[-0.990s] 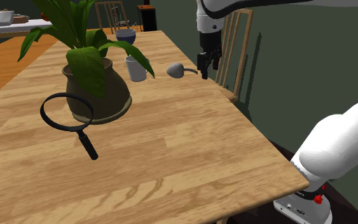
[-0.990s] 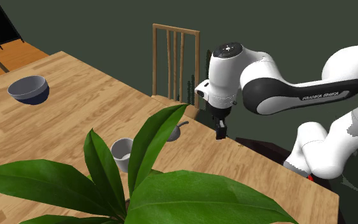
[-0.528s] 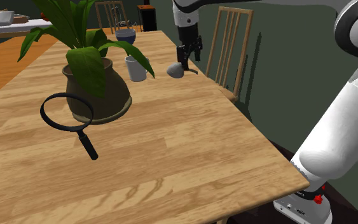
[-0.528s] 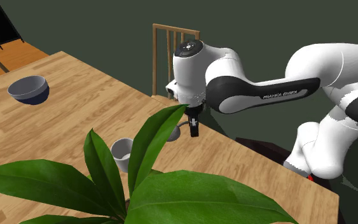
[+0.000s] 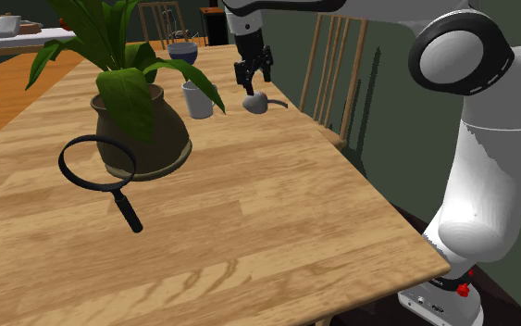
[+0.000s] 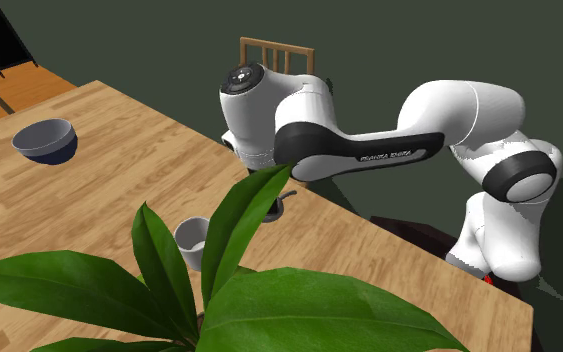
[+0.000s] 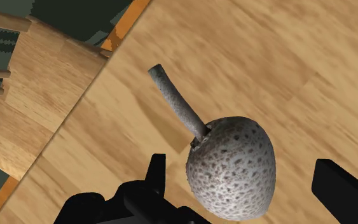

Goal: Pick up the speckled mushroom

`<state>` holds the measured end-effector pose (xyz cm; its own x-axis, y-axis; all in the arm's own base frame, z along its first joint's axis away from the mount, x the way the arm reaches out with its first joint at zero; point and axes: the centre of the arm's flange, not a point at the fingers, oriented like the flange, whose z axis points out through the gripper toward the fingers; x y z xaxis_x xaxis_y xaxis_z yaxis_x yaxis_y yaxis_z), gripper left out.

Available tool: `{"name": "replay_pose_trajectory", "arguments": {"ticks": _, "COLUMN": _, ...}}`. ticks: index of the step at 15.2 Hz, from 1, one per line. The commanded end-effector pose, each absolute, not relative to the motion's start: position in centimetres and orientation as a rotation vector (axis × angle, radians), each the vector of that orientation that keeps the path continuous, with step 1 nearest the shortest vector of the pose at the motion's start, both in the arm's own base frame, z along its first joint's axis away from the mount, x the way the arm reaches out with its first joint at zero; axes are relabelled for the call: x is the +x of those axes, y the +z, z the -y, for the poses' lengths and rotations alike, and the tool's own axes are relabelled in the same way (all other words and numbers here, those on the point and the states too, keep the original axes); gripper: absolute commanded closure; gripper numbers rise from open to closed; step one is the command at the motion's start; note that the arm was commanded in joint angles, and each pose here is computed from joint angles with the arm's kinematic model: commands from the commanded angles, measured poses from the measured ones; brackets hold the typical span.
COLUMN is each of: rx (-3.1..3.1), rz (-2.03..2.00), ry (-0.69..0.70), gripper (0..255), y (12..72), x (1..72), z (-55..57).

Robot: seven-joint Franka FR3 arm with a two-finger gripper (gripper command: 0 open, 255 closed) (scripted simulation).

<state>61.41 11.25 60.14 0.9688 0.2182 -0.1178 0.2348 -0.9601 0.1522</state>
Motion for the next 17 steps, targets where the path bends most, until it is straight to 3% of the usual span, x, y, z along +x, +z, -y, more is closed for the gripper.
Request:
{"name": "replay_pose_trajectory", "arguments": {"ticks": 1, "rx": 2.951, "rz": -0.341, "ry": -0.149, "gripper": 0, "y": 59.3, "x": 61.7, "z": -11.3}}
{"name": "replay_pose_trajectory", "arguments": {"ticks": 7, "rx": 2.951, "rz": -0.341, "ry": -0.149, "gripper": 0, "y": 56.9, "x": 61.7, "z": -11.3}}
{"name": "replay_pose_trajectory", "arguments": {"ticks": 8, "rx": 2.951, "rz": -0.341, "ry": -0.149, "gripper": 255, "y": 56.9, "x": 61.7, "z": -11.3}}
{"name": "replay_pose_trajectory", "arguments": {"ticks": 17, "rx": 2.951, "rz": -0.341, "ry": -0.149, "gripper": 255, "y": 56.9, "x": 61.7, "z": -11.3}}
